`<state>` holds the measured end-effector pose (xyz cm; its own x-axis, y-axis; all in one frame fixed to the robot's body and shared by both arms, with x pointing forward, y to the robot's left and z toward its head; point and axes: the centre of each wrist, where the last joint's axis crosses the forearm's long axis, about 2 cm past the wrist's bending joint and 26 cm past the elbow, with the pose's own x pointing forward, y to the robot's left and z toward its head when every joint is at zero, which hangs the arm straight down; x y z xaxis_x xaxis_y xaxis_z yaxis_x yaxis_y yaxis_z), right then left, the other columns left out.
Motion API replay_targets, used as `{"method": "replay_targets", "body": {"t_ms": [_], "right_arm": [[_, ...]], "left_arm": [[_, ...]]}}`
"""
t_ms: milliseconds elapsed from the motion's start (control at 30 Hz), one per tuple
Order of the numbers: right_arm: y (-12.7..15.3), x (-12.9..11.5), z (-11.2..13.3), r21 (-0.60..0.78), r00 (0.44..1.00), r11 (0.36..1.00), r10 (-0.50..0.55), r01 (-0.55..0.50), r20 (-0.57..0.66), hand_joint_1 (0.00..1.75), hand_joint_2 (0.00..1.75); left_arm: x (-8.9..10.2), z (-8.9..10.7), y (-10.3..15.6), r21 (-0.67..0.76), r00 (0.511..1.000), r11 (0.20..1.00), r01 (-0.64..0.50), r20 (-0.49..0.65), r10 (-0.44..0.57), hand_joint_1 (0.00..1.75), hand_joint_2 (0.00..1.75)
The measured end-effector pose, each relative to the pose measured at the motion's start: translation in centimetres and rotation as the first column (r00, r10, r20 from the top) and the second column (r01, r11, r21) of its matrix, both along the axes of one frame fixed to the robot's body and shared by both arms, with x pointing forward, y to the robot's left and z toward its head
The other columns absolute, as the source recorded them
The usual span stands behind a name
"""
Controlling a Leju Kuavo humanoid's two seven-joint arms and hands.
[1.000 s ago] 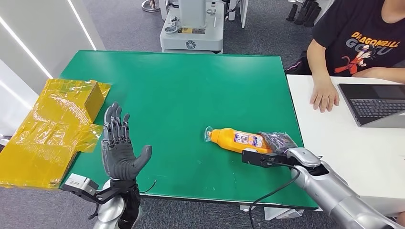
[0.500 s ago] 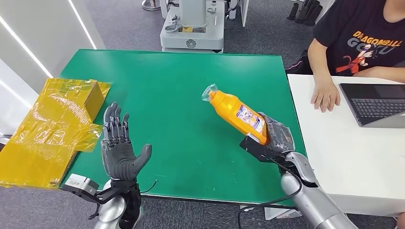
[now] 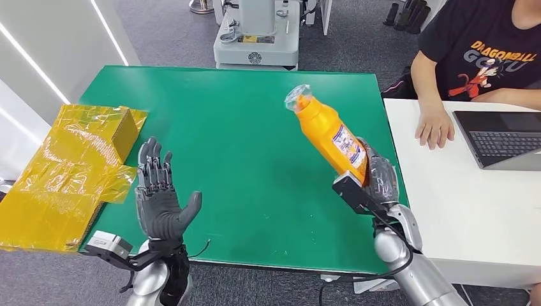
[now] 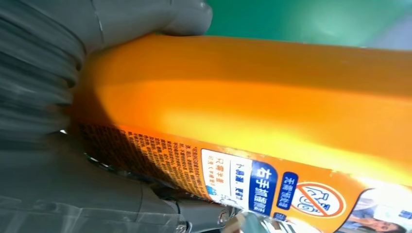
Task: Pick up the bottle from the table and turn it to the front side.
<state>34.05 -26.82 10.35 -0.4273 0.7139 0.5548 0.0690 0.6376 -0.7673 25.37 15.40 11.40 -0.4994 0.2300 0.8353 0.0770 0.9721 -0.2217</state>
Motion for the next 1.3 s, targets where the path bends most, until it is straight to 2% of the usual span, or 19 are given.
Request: {"method": "replay_targets", "body": {"t_ms": [167, 367, 467, 733, 867, 1000, 1100, 1300], "right_arm": [[1.1, -0.7, 0.3, 0.032, 0.983, 0.999, 0.035, -0.042, 0.182, 1.75, 1.75], [3.0, -1.9, 0.0, 0.064, 0.963, 0.991, 0.101, -0.121, 0.251, 1.75, 1.75], [3.8, -2.1, -0.1, 0.070, 0.960, 0.987, 0.124, -0.146, 0.253, 1.75, 1.75], [4.5, -2.4, -0.2, 0.072, 0.957, 0.983, 0.146, -0.169, 0.252, 1.75, 1.75], [5.1, -2.5, -0.2, 0.074, 0.946, 0.975, 0.182, -0.209, 0.269, 1.75, 1.75], [7.4, -2.2, 0.4, 0.080, 0.929, 0.953, 0.264, -0.293, 0.259, 1.75, 1.75], [9.2, -2.1, 0.9, 0.073, 0.911, 0.923, 0.357, -0.378, 0.205, 1.75, 1.75], [10.8, -2.3, 1.0, 0.043, 0.861, 0.862, 0.499, -0.504, 0.096, 1.75, 1.75]], "left_arm": [[0.6, 0.3, -0.5, -0.047, 0.999, 0.998, 0.035, 0.003, -0.035, 0.00, 1.75], [1.3, 1.2, -1.5, -0.108, 0.982, 0.977, 0.186, 0.018, -0.185, 0.00, 1.75], [1.6, 1.5, -1.7, -0.108, 0.973, 0.967, 0.229, 0.018, -0.228, 0.00, 1.75], [2.0, 1.5, -1.8, -0.102, 0.970, 0.964, 0.244, 0.013, -0.244, 0.00, 1.75], [2.3, 1.6, -1.9, -0.109, 0.949, 0.944, 0.312, -0.017, -0.316, 0.00, 1.75], [3.6, 2.0, -1.8, -0.114, 0.929, 0.925, 0.361, -0.041, -0.368, 0.00, 1.75], [4.4, 2.3, -1.7, -0.105, 0.925, 0.923, 0.371, -0.045, -0.377, 0.00, 1.75], [4.8, 2.2, -1.5, -0.101, 0.920, 0.918, 0.383, -0.054, -0.389, 0.00, 1.75]]}}
